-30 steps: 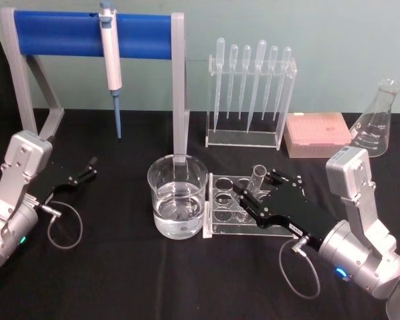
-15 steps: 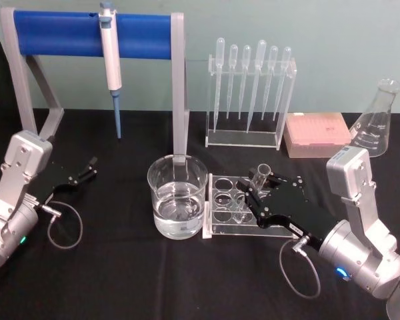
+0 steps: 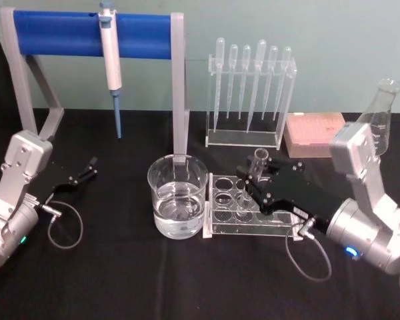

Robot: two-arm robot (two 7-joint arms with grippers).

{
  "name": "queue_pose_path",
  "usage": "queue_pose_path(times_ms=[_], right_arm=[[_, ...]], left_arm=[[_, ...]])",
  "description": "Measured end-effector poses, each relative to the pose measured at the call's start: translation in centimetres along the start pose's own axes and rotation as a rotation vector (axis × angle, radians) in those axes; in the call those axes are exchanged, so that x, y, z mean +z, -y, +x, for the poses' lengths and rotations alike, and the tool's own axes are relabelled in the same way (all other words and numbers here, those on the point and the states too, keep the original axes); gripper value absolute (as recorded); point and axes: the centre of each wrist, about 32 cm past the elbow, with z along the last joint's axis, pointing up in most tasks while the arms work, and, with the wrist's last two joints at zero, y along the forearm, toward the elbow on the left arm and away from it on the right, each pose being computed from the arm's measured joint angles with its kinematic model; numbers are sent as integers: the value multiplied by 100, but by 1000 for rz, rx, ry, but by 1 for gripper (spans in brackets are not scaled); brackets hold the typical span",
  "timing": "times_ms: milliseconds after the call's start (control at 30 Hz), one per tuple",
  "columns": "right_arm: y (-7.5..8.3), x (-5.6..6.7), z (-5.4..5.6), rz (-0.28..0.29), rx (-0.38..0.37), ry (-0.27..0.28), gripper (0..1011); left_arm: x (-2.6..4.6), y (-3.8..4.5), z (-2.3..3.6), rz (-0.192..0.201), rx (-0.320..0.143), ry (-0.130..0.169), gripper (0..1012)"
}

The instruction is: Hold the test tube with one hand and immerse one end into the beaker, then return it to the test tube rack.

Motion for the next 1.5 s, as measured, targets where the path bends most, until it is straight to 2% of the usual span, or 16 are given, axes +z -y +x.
queue_pose_path(times_ms=[300, 333, 500, 567, 733, 1000, 1500], right_arm=[[-33, 354, 203, -13, 69, 2, 227], [-34, 430, 242, -12, 77, 4, 227], [-26, 651, 357, -13, 87, 13, 227], [-24, 674, 369, -13, 88, 13, 227], [-5, 826, 451, -7, 86, 13, 227], [7, 893, 490, -1, 85, -4, 227], [5, 888, 485, -2, 83, -2, 227]], left_arm=[[0, 0, 0, 0, 0, 0, 1000], [0, 0, 0, 0, 0, 0, 1000], [0, 0, 0, 0, 0, 0, 1000], [0, 0, 0, 0, 0, 0, 1000], [0, 0, 0, 0, 0, 0, 1000], [0, 0, 0, 0, 0, 0, 1000], [0, 0, 0, 0, 0, 0, 1000]])
